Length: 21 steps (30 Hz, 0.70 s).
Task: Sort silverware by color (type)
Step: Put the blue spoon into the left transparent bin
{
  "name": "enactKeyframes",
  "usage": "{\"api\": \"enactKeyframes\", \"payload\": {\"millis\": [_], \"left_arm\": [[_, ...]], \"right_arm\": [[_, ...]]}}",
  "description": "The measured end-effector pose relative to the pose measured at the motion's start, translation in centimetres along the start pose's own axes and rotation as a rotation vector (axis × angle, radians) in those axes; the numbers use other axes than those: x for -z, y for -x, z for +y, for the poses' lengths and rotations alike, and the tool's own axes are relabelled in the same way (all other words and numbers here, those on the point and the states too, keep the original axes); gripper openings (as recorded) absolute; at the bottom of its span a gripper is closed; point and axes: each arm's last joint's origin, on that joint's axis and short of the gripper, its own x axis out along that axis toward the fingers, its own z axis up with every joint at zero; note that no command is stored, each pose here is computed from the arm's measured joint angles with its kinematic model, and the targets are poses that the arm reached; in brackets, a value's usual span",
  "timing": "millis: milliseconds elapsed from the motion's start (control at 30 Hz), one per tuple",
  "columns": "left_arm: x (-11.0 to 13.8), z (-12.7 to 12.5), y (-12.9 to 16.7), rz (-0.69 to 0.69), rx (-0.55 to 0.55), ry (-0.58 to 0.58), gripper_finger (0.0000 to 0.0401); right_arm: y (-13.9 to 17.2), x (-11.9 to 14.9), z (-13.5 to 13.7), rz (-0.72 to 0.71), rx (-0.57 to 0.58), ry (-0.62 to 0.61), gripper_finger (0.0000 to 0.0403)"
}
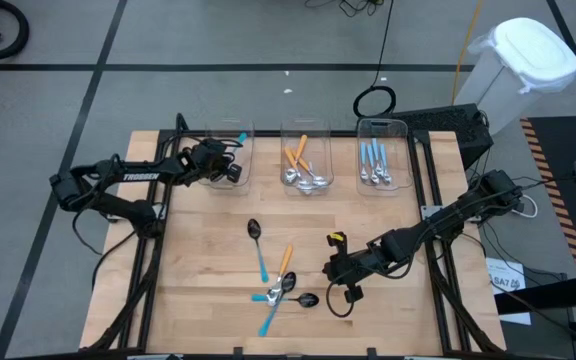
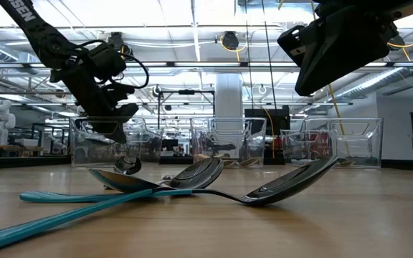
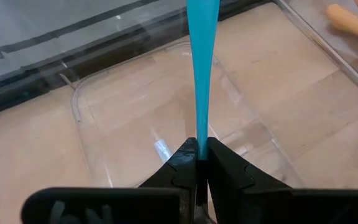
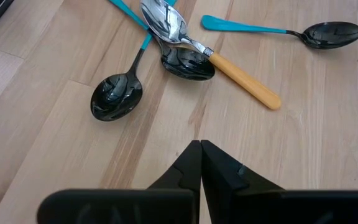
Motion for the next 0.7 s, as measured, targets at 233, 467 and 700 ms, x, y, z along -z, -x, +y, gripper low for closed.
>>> {"api": "enactKeyframes", "payload": {"millis": [233,467,700], "left_arm": [[0.0,0.0,0.0,-0.001,-0.002,0.006,0.0037],[-0.1,0.0,0.0,-0.006,-0.001,-0.012,0.0037],[-0.8,-0.7,1.8,-0.095,0.031,-0.057,0.0037]], "right_arm": [[0.0,0.0,0.0,0.0,0.0,0.0,0.0004],[0.0,0.0,0.0,0.0,0.0,0.0,0.0004],[0.0,0.0,0.0,0.002,0.0,0.0,0.0004]]}}
